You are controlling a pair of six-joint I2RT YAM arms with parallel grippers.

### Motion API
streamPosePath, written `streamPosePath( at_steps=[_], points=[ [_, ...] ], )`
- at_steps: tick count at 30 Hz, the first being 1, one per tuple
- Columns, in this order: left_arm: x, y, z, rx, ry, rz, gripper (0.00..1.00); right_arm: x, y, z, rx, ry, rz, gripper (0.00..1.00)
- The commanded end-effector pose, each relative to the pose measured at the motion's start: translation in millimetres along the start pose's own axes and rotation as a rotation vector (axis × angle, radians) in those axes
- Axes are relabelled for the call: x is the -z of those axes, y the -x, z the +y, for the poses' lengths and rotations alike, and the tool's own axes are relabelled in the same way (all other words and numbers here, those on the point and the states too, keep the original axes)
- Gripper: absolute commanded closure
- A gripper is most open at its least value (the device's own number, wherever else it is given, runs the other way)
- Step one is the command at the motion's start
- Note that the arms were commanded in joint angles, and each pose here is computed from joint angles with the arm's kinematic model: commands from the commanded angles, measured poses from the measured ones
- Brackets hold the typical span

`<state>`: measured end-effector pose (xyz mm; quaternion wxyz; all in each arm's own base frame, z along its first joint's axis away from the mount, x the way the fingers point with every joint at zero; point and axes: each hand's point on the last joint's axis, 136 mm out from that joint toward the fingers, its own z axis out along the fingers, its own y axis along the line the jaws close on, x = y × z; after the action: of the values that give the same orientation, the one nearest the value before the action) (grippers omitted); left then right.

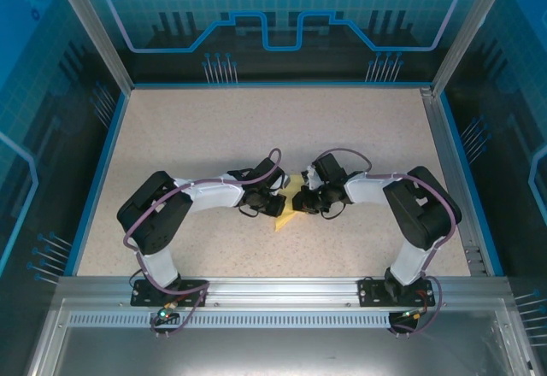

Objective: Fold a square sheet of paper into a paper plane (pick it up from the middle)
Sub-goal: Third fold the triangle at the center of the table.

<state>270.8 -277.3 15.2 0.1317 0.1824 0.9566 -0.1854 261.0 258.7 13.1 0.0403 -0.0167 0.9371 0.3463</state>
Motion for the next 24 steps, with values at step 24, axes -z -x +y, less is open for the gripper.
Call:
streamPosePath(
  at_steps=[24],
  points=[
    [0.3, -12.3, 14.1, 0.014, 0.053, 0.037, 0.91, 16.6, 16.0, -20.2, -0.049, -0.044, -0.028, 0.87]
  ],
)
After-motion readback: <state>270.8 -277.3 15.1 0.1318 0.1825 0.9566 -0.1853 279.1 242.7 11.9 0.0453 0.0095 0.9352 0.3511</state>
